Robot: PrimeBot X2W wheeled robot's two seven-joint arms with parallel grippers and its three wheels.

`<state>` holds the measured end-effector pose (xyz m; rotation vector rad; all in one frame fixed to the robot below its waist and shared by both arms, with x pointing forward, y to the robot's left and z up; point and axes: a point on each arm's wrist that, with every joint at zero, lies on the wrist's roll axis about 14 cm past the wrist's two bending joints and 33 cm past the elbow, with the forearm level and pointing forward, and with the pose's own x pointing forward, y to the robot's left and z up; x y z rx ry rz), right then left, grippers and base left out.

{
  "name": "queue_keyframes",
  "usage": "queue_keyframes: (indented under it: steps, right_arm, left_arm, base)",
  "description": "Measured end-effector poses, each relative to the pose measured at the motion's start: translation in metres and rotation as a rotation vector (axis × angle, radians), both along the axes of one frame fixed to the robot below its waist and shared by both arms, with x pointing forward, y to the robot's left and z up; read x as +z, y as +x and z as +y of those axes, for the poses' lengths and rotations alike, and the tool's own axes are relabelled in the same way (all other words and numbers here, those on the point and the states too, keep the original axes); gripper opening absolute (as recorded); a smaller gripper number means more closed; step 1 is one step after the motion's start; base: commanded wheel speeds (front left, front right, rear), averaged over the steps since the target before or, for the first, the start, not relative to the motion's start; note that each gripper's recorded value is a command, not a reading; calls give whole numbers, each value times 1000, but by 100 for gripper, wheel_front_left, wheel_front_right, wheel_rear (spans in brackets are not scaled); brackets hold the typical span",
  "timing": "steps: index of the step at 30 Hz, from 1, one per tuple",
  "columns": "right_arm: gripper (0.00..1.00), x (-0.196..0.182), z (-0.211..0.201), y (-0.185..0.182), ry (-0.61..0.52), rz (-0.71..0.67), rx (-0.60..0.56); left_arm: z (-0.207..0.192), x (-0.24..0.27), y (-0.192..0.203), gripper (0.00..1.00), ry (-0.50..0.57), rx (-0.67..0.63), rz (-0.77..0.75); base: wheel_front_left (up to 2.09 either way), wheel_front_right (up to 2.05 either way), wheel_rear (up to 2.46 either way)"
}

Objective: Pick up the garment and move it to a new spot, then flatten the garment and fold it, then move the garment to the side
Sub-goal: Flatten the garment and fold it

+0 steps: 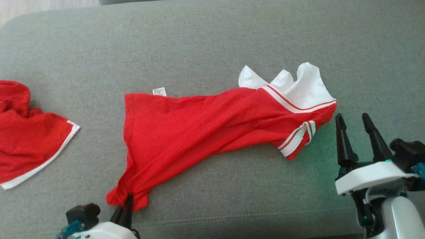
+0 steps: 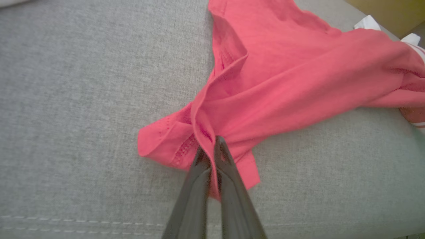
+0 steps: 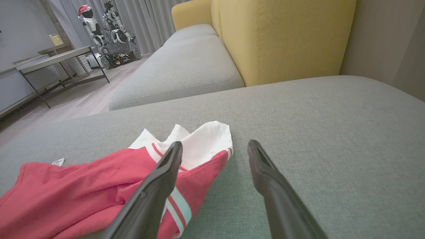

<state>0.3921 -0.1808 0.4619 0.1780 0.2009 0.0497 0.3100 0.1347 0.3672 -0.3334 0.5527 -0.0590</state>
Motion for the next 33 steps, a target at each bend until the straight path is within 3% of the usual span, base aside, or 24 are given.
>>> queue_keyframes:
  steps: [1, 2, 5, 11, 19, 33]
  right_arm:
    - [100, 2, 0, 0, 0, -5, 0]
    - [100, 3, 1, 0, -4, -10, 3]
    - [100, 10, 4, 0, -16, -30, 14]
    - [100, 27, 11, 4, -39, -78, 40]
    - [100, 39, 18, 9, -71, -105, 65]
    - [100, 41, 16, 7, -84, -107, 61]
  left_arm:
    - [0, 0, -2, 87, 0, 0, 1]
    - [0, 0, -3, 100, 1, 0, 1]
    - [1, 8, 1, 100, 4, 9, -38]
    - [8, 56, 37, 100, 25, 29, -259]
    - [24, 129, 81, 100, 181, -13, -544]
    - [21, 130, 85, 100, 218, -49, -547]
  base:
    - [0, 0, 0]
    - [0, 0, 0]
    - [0, 0, 0]
    - [0, 0, 0]
    - [0, 0, 0]
    - [0, 0, 0]
